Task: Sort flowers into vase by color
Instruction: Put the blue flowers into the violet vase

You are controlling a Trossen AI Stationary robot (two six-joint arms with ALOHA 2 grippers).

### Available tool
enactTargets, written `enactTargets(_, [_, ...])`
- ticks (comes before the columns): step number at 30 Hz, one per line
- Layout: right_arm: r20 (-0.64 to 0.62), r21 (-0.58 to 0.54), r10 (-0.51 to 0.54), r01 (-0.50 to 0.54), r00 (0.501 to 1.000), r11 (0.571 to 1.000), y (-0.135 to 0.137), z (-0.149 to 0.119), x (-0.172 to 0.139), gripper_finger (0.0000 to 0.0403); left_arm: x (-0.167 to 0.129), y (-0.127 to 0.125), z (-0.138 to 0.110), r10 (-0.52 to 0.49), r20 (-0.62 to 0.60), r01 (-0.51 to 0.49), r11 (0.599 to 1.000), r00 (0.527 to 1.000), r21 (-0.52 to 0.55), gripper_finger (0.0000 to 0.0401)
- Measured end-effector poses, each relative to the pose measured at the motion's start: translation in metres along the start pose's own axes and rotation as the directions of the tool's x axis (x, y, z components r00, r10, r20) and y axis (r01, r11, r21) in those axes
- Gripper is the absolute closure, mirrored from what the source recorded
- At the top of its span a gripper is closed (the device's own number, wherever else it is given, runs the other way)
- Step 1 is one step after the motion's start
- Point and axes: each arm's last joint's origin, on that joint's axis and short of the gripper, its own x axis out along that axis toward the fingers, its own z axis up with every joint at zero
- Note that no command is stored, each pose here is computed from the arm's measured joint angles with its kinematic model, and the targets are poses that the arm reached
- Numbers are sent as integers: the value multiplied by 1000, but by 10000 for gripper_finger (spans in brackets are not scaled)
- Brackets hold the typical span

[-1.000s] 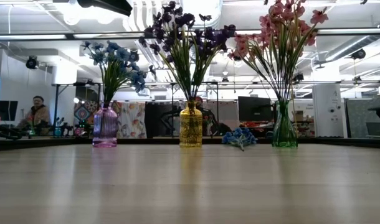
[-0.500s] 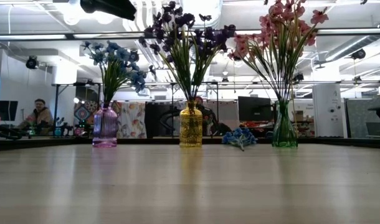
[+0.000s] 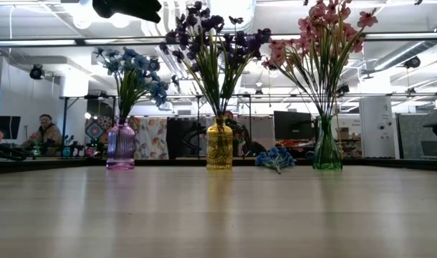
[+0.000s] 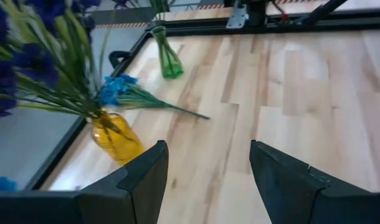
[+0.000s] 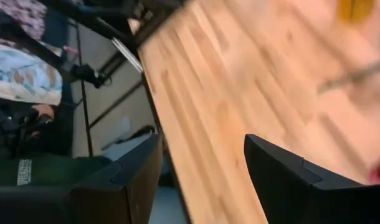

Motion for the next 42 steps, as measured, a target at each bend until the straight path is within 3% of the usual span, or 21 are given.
enactTargets(7, [-150, 106, -106, 122, 983, 987, -2, -20, 3, 184, 12, -25, 1, -48, 46, 51, 997, 998, -63, 191])
enactTargets(15, [-298, 20, -168, 182, 940, 983, -5, -41, 31, 184, 50, -60, -9, -55, 61, 60, 995, 997, -83, 191])
enactTargets(21, [-351, -102, -160, 132, 922, 986, -6, -62, 61, 184, 78, -82, -20, -47, 83, 57, 992, 995, -115, 191])
enactTargets(29, [-358, -192, -44, -28, 933, 981, -11, -103, 80, 184, 122, -113, -42, 10, 158, 10, 992, 987, -123, 191])
enactTargets(35, [-300, -223, -17, -53, 954, 973, -17, -126, 95, 184, 157, -120, -61, 209, 234, -153, 960, 949, -236, 191])
enactTargets(42, [-281, -299, -55, -33, 958, 954, -26, -144, 119, 184, 205, -120, -96, 267, 274, -184, 938, 924, -295, 191])
